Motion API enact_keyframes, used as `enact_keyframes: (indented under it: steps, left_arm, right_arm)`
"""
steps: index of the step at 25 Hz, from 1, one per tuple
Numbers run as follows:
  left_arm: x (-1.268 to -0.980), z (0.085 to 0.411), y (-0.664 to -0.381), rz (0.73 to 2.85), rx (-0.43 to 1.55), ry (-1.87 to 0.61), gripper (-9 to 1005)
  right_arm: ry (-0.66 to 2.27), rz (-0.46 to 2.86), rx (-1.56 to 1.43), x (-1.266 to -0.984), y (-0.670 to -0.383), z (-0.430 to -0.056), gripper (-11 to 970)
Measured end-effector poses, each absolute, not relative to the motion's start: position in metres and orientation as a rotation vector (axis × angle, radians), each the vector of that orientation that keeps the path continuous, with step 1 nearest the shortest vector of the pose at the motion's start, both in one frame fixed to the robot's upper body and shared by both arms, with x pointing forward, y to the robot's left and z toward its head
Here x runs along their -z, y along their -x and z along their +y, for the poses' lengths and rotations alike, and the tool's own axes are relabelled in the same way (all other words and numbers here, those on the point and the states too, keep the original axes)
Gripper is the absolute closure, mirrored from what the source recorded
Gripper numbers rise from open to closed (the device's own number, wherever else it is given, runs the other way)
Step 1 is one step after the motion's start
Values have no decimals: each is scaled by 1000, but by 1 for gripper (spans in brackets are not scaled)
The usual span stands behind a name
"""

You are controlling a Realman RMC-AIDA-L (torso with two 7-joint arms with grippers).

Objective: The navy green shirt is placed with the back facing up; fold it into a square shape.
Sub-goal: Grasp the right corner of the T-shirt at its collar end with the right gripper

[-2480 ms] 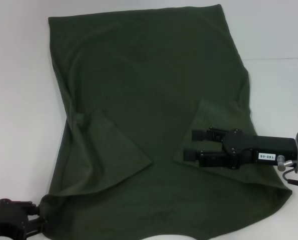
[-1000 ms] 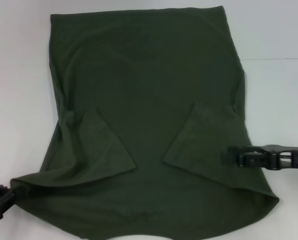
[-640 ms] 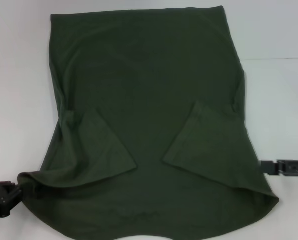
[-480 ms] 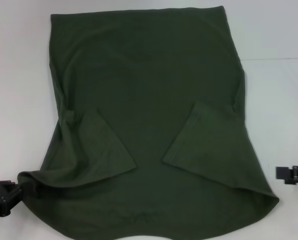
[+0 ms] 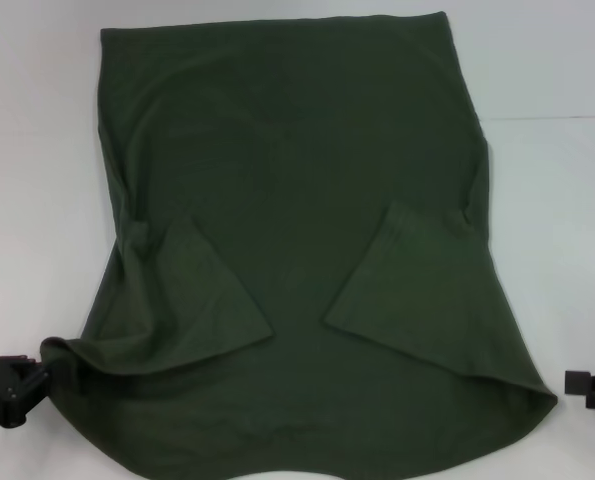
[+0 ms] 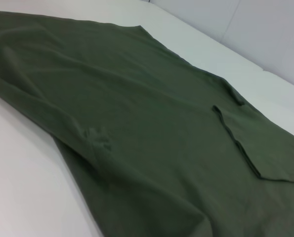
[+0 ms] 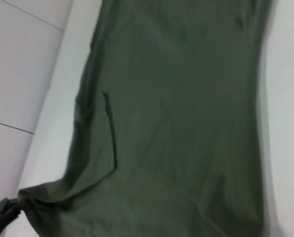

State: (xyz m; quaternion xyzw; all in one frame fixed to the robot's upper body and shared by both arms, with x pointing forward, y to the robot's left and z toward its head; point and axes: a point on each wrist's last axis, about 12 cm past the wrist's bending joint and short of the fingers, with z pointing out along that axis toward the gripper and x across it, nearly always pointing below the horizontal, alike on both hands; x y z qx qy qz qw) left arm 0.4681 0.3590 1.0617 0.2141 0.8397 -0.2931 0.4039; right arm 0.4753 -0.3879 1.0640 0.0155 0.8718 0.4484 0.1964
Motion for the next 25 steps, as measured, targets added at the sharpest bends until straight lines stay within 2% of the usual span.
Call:
enact_keyframes:
  steps: [7,25]
  left_arm:
    - [-1061,358,-468,2116,743,-549,981]
    - [-1062,358,-470,2114,740,-552,982]
  right_arm:
    - [-63,2468,-1272,-1053,-478,-375,17]
    - [-66,2485,-1273,-1048,-488,-365,17]
